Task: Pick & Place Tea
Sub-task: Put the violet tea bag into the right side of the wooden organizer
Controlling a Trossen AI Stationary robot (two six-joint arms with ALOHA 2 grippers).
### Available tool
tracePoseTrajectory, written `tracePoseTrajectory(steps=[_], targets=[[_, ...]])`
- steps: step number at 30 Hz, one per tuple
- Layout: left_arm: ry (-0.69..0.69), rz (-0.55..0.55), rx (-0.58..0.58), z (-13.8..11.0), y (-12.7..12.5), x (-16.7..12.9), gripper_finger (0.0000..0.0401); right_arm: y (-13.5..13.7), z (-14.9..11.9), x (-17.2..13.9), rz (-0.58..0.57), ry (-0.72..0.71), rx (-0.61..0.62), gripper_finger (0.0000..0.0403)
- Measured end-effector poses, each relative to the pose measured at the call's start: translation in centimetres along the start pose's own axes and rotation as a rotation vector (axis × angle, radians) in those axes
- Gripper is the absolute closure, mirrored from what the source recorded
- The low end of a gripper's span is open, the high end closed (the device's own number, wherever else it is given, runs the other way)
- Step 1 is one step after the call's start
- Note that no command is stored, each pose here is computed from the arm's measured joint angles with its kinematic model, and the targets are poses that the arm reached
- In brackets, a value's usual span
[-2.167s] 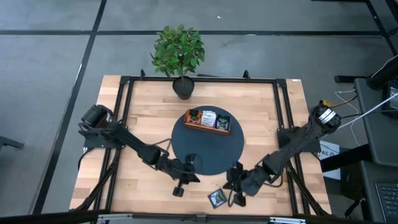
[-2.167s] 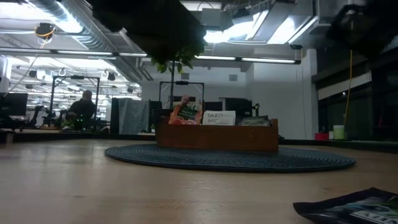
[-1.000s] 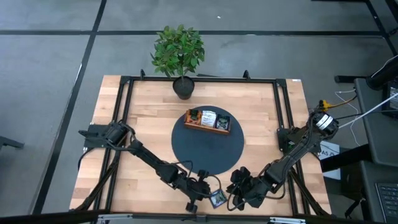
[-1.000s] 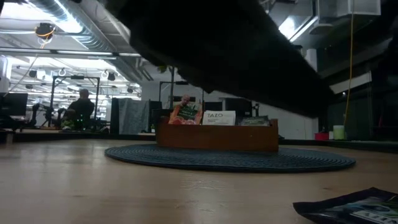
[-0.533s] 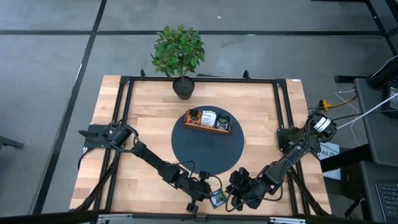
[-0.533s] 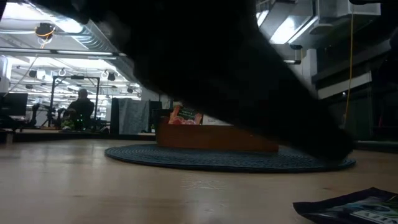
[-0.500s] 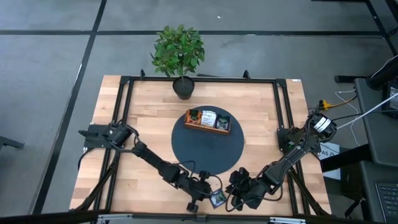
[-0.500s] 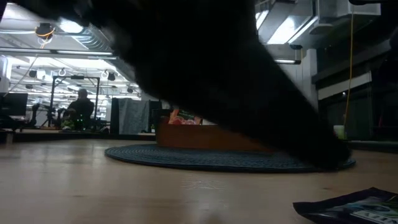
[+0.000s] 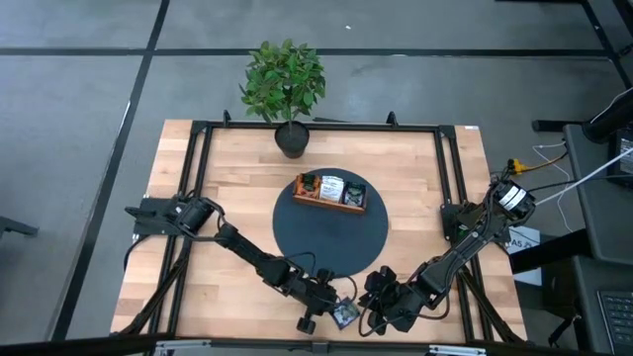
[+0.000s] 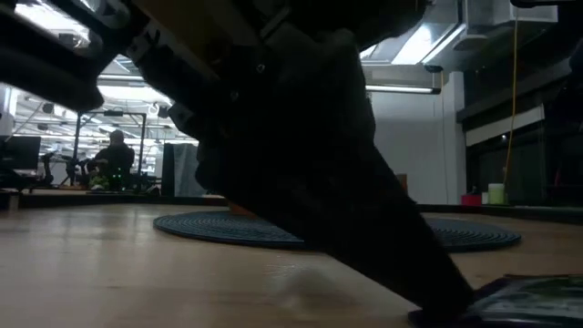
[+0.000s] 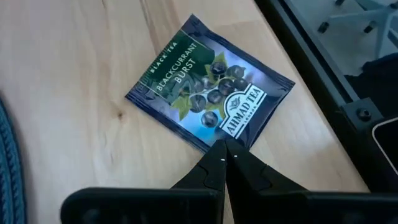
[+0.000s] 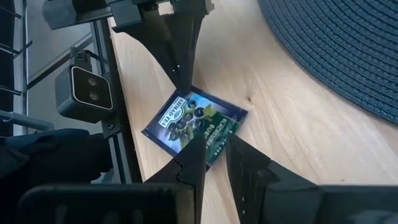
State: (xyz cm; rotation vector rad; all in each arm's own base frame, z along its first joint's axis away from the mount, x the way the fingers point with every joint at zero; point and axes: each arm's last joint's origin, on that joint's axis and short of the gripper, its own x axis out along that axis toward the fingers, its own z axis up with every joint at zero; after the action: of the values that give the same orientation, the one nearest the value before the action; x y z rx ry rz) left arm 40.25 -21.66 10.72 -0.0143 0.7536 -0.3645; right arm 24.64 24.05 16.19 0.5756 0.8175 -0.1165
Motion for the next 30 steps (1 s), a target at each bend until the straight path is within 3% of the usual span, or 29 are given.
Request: tracePoseTrajectory(steps=[10, 16, 30], targets=[[0.057, 0.015, -0.016, -0.2, 0.8, -0.2, 0.0399, 0.0, 0.0, 0.0, 0.0, 0.0, 0.007, 0.0336], [0.061, 0.02, -0.017, -0.2, 0.9, -0.2, 0.0399, 0.0, -0.1, 0.0, 0.014, 0.039, 0.101, 0.0329], [0.058, 0.024, 0.008, -0.3, 1.2, -0.1, 0.0399, -0.5, -0.5, 1.6, -0.011, 0.105, 0.325, 0.017]])
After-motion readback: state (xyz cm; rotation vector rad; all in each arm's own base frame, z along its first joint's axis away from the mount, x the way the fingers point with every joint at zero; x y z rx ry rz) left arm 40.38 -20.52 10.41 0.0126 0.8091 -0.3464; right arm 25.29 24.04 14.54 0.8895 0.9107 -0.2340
